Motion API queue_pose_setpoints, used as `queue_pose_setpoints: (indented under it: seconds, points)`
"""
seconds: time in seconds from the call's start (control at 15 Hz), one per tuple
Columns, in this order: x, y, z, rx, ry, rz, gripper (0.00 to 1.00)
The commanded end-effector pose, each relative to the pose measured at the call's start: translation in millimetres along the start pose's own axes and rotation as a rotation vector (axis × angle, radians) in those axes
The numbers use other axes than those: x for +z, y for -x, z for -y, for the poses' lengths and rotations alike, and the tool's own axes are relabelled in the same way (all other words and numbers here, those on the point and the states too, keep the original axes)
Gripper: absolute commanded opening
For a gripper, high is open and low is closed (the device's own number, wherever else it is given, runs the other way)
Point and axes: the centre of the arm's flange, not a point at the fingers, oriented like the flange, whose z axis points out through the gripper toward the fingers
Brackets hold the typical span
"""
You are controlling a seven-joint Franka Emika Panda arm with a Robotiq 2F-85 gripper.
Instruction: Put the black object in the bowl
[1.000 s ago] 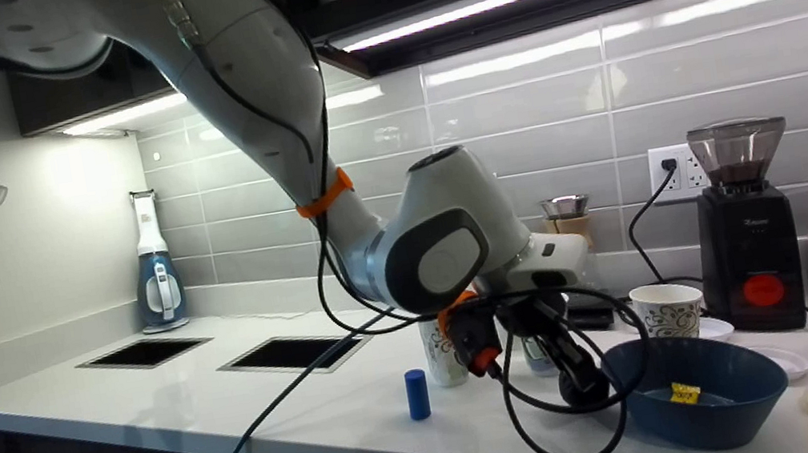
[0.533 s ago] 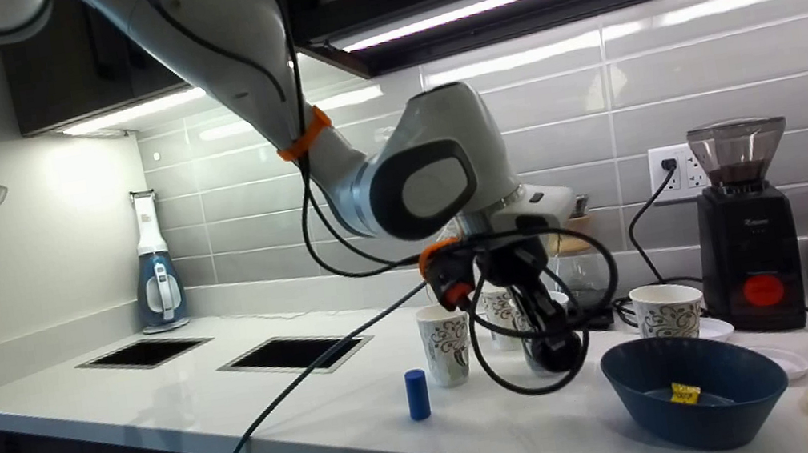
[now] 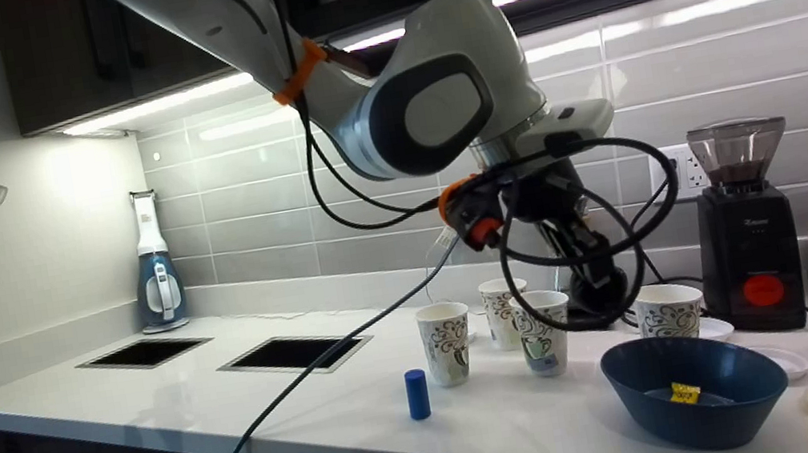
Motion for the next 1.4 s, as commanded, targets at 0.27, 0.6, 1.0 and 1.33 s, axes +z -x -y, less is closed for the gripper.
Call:
queue_pose_setpoints:
  seconds: [0.27, 0.6, 1.0, 1.33]
  points:
    - [48.5, -19.9, -35.9, 0.013, -0.059, -0.117, 0.08]
    - [95.2, -18.6, -39.7, -0.039, -0.064, -0.140, 0.08]
    - [126.1, -29.9, -50.5, -0.064, -0.031, -0.159, 0.08]
    - [133.6, -35.3, -53.6, -0.078, -0.051, -0.175, 0.40]
